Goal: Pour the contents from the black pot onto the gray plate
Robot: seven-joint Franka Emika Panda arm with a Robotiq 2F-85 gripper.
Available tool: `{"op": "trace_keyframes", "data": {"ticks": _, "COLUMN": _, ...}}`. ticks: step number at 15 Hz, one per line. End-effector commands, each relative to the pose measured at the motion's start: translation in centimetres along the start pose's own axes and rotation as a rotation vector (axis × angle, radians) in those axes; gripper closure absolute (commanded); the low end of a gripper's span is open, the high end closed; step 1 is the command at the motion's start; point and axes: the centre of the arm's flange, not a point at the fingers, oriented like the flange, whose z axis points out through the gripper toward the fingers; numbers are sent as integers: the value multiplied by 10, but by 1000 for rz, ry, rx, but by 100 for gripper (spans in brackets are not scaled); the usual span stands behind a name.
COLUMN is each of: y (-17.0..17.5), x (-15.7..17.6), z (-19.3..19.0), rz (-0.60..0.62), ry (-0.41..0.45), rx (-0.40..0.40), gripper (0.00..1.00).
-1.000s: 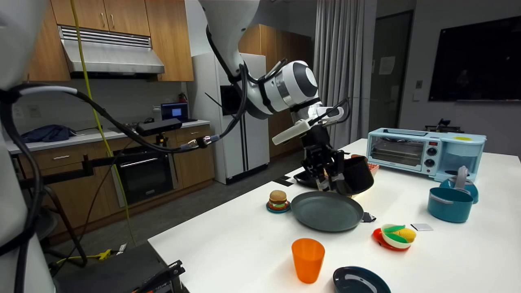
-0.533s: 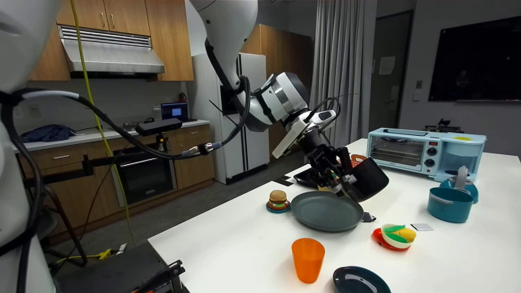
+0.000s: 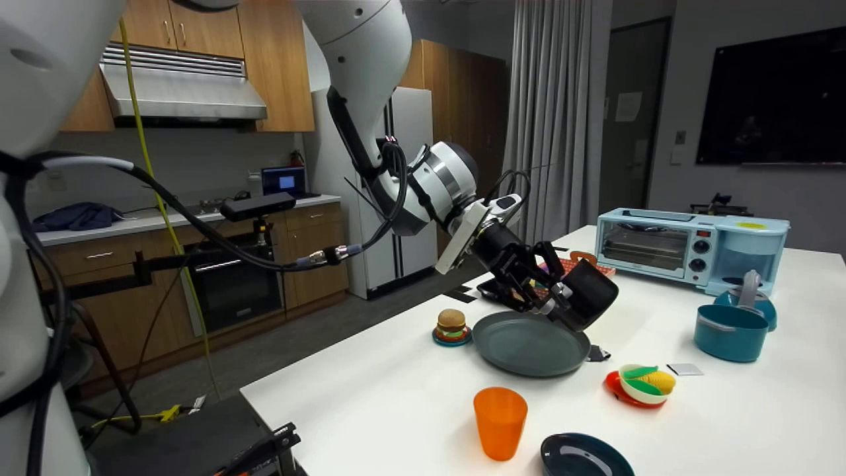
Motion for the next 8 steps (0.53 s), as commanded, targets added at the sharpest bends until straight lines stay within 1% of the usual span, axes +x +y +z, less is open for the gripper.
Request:
{"op": "trace_keyframes", "data": {"ticks": 1, "y": -2, "x": 7, "z": -2, "rz": -27, "ry": 45, "rx": -76, "gripper": 93}}
{"op": "trace_keyframes", "data": {"ticks": 3, "y": -2, "x": 9, "z": -4, "rz": -49, "ry": 77, "rx": -111, "gripper": 93}}
{"op": "trace_keyframes", "data": {"ticks": 8, "y": 4, "x": 16, "z": -8, "rz": -103, "ry": 185, "rx": -249, "gripper": 93}}
